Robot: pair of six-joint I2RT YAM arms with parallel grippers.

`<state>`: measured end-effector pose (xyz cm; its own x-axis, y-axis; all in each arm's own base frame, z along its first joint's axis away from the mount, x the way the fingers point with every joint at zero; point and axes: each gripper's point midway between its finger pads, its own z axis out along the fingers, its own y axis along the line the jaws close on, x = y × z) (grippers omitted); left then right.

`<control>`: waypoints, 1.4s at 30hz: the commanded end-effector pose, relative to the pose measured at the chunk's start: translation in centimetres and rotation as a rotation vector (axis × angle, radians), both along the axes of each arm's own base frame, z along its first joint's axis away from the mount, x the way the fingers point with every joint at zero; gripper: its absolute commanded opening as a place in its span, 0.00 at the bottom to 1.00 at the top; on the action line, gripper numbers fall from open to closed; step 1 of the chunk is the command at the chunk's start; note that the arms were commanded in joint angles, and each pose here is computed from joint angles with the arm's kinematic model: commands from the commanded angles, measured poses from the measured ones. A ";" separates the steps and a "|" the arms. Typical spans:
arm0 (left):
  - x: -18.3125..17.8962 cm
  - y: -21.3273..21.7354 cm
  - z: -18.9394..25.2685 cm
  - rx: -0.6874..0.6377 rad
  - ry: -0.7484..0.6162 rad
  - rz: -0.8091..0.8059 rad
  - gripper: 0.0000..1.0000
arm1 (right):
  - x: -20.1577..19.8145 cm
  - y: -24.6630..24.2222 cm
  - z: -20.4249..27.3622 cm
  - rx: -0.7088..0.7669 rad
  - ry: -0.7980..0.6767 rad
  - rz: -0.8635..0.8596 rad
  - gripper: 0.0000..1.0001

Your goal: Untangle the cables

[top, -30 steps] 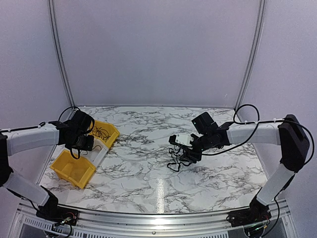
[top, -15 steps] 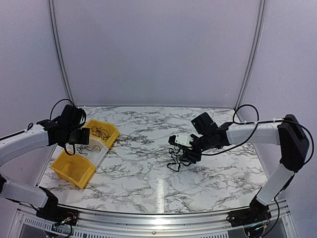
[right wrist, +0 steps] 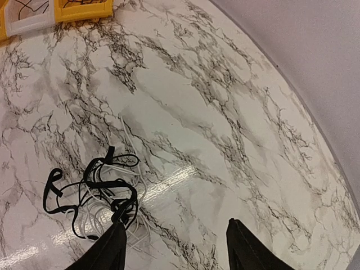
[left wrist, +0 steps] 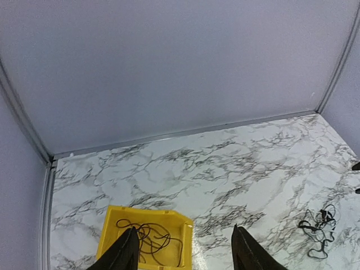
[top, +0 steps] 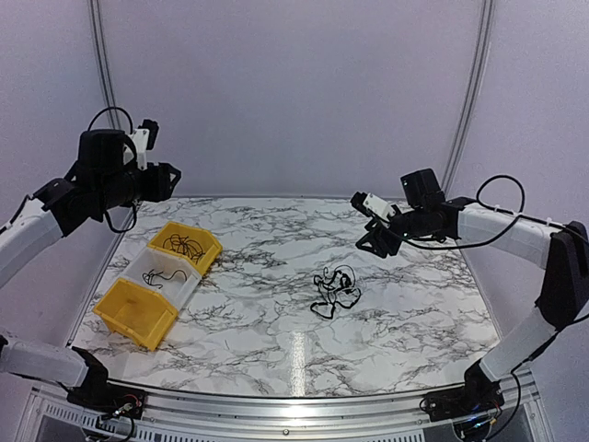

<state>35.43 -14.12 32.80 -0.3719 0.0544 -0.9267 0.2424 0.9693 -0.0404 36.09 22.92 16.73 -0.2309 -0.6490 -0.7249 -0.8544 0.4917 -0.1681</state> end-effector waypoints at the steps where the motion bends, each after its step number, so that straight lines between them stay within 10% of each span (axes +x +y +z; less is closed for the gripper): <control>1: 1.4 -7.6 1.7 -0.009 -0.038 -0.268 0.58 | -0.5 -0.4 0.5 0.014 0.053 -0.014 0.60; 8: 1.3 -16.9 -3.3 -0.017 0.040 -0.459 0.47 | -0.2 -0.1 -2.0 -0.004 0.132 -0.014 0.54; 17: -1.0 -18.5 -12.7 0.045 0.183 -0.475 0.50 | 1.2 0.6 -5.6 -0.051 0.208 0.006 0.44; 42: -0.4 -18.0 -13.3 0.070 0.210 -0.425 0.51 | 0.0 2.0 -6.8 -0.009 0.301 0.053 0.39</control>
<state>34.61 -32.00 18.40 -0.4934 0.3179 -0.8096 0.6153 0.7855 -0.0665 36.48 24.24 10.00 -0.3948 -0.6723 -0.6262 -0.8848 0.4619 0.0619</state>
